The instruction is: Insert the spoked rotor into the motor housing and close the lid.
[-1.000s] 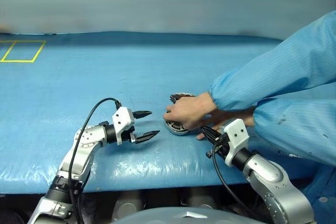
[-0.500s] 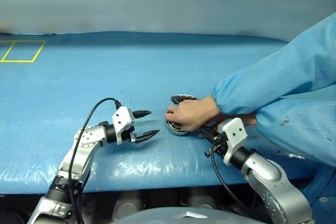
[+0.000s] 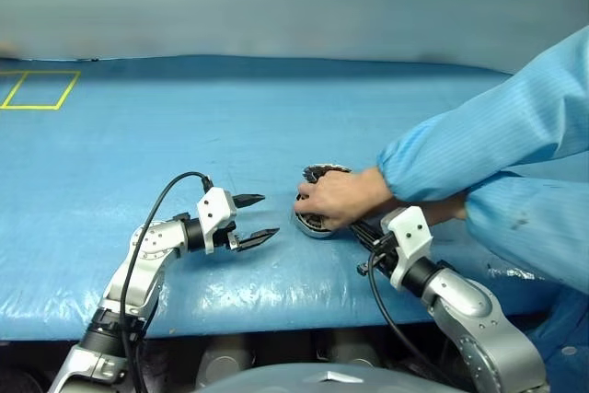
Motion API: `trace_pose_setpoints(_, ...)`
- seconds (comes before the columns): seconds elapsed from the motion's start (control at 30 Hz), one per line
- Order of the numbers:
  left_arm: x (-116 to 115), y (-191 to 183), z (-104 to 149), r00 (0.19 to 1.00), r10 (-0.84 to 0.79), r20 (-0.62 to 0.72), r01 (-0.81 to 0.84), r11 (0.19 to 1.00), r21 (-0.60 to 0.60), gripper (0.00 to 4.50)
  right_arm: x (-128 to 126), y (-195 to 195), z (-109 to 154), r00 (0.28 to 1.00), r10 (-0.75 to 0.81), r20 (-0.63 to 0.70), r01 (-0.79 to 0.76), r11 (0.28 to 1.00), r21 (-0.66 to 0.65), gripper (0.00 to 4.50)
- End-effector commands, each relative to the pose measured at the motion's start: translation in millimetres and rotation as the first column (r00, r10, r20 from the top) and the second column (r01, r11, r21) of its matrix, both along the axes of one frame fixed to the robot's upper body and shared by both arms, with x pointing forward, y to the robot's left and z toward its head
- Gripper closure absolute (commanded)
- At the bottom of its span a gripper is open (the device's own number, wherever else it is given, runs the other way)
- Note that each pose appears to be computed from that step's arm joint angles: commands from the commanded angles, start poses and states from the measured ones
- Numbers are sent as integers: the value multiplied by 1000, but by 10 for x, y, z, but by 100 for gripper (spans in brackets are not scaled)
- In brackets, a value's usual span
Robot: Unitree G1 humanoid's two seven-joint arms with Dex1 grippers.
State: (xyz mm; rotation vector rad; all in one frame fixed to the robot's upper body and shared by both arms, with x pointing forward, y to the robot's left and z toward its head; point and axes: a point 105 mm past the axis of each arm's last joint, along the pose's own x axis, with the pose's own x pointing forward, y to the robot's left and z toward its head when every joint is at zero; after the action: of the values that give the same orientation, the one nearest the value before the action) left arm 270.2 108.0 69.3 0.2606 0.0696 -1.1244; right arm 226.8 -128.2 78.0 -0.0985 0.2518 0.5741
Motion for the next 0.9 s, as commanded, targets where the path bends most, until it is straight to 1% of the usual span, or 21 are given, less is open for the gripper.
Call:
trace_pose_setpoints(0.03,-15,-29,37,1000,-17,23,17,1000,-8,81,6,31,96,999,9,36,-9,1000,12,450)
trace_pose_setpoints(0.9,1,-33,4,999,-24,32,23,1000,18,81,20,-15,109,999,3,44,-3,1000,-10,450)
